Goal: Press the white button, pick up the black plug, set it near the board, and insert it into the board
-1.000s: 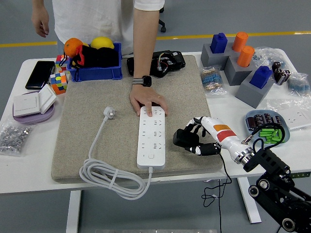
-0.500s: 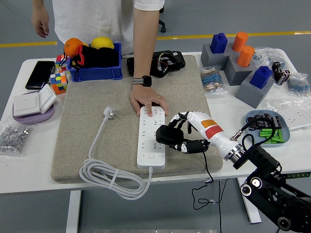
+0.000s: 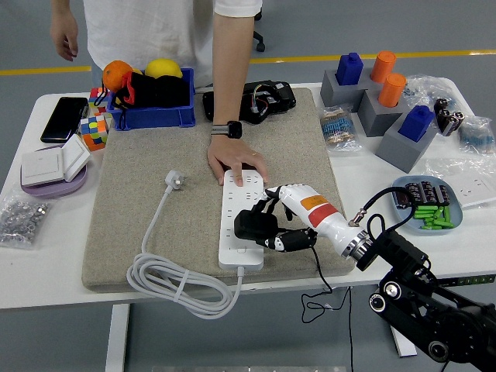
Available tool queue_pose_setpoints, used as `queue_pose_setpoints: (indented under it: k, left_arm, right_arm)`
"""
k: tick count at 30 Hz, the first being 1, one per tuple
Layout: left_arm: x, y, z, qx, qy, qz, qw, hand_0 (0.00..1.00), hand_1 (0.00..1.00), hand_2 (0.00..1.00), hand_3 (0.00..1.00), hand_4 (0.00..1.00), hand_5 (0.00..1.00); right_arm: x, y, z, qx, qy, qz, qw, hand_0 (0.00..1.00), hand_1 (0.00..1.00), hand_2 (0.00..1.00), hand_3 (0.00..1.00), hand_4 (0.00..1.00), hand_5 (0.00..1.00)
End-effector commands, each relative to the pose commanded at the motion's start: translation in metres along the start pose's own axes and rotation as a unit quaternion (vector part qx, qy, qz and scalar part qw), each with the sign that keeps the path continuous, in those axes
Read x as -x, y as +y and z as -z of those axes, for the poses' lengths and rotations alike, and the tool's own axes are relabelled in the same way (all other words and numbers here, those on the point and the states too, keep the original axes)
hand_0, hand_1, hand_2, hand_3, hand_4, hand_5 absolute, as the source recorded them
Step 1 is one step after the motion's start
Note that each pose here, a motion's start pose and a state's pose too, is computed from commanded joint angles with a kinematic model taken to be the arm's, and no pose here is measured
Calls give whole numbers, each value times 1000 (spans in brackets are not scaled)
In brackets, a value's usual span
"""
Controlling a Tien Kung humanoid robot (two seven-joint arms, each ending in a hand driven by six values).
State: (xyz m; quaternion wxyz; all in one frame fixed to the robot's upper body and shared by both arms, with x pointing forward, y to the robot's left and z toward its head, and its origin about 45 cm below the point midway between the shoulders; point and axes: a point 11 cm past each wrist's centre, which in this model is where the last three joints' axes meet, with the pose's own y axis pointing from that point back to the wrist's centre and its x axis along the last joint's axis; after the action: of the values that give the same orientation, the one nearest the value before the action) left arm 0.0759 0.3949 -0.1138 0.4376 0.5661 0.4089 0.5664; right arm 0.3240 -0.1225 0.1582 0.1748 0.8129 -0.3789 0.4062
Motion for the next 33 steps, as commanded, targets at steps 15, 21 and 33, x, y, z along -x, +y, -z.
queue_pose_setpoints:
  k: [15, 21, 33]
  left_arm:
    - [-1, 0, -1, 0, -7, 0, 1000, 467, 496, 510, 578, 567, 285]
    - [-1, 0, 1, -2, -9, 0, 1000, 467, 496, 510, 578, 567, 284]
    - [-1, 0, 1, -1, -7, 0, 1000, 467, 497, 510, 577, 567, 284]
  right_arm:
    - [2, -3, -13, 9, 29, 6, 1000, 200, 116, 135, 536, 745, 2]
    - [7, -1, -13, 9, 31, 13, 999, 199, 116, 134, 536, 743, 2]
    - [4, -3, -14, 5, 39, 10, 999, 198, 114, 134, 536, 739, 2]
